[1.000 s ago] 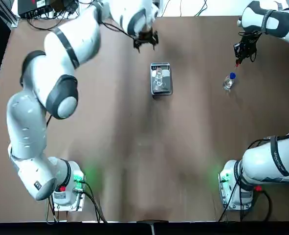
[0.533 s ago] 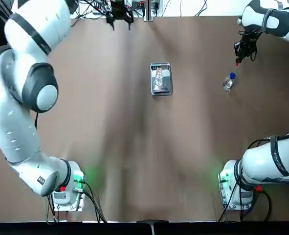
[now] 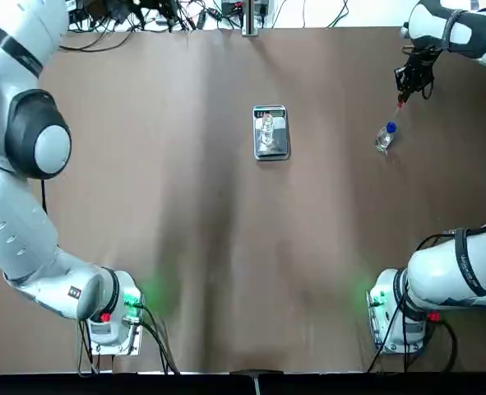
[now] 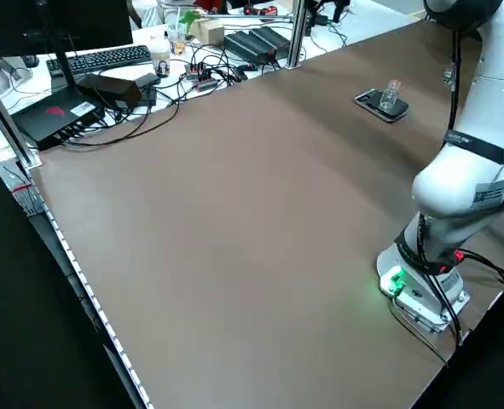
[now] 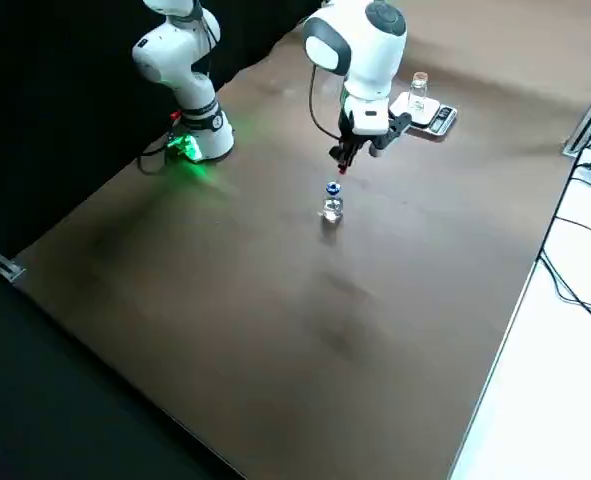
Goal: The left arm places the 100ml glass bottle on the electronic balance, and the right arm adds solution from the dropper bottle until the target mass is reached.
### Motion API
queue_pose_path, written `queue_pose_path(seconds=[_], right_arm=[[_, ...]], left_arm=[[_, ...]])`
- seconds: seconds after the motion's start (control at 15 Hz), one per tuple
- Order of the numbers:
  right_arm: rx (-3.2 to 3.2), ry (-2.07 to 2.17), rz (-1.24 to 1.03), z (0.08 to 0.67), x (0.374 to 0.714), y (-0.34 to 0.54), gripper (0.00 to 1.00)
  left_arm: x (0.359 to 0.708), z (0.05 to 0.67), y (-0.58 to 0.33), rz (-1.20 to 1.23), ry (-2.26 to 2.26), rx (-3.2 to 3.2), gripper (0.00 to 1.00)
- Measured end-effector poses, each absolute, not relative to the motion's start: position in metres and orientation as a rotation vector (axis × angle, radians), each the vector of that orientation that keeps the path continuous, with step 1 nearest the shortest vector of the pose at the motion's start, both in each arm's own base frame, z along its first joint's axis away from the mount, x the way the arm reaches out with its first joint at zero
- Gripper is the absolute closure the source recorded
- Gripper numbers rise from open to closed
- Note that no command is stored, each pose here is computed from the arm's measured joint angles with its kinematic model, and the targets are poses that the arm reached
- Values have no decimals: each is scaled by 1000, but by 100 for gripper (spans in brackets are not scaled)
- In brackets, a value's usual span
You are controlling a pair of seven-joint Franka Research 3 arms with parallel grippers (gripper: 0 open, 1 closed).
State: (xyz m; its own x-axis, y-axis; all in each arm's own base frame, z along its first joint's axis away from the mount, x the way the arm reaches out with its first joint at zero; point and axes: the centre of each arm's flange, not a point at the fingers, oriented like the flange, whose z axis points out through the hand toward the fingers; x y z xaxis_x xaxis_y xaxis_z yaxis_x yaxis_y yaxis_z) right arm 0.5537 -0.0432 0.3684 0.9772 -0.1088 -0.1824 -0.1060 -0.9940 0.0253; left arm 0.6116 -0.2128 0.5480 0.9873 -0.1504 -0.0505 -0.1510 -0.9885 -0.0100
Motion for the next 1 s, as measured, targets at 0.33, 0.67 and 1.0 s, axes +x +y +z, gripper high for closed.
queue_pose_path(seconds=[0.33, 0.67, 1.0], right_arm=[[3107, -169, -303, 373, 555, -43, 84], [3107, -165, -305, 380, 557, -42, 84], [3107, -163, -302, 386, 560, -41, 84]], left_arm=[[611, 567, -176, 86, 217, -3126, 0], [607, 582, -153, 82, 165, -3130, 0], [603, 589, -146, 85, 150, -3131, 0]])
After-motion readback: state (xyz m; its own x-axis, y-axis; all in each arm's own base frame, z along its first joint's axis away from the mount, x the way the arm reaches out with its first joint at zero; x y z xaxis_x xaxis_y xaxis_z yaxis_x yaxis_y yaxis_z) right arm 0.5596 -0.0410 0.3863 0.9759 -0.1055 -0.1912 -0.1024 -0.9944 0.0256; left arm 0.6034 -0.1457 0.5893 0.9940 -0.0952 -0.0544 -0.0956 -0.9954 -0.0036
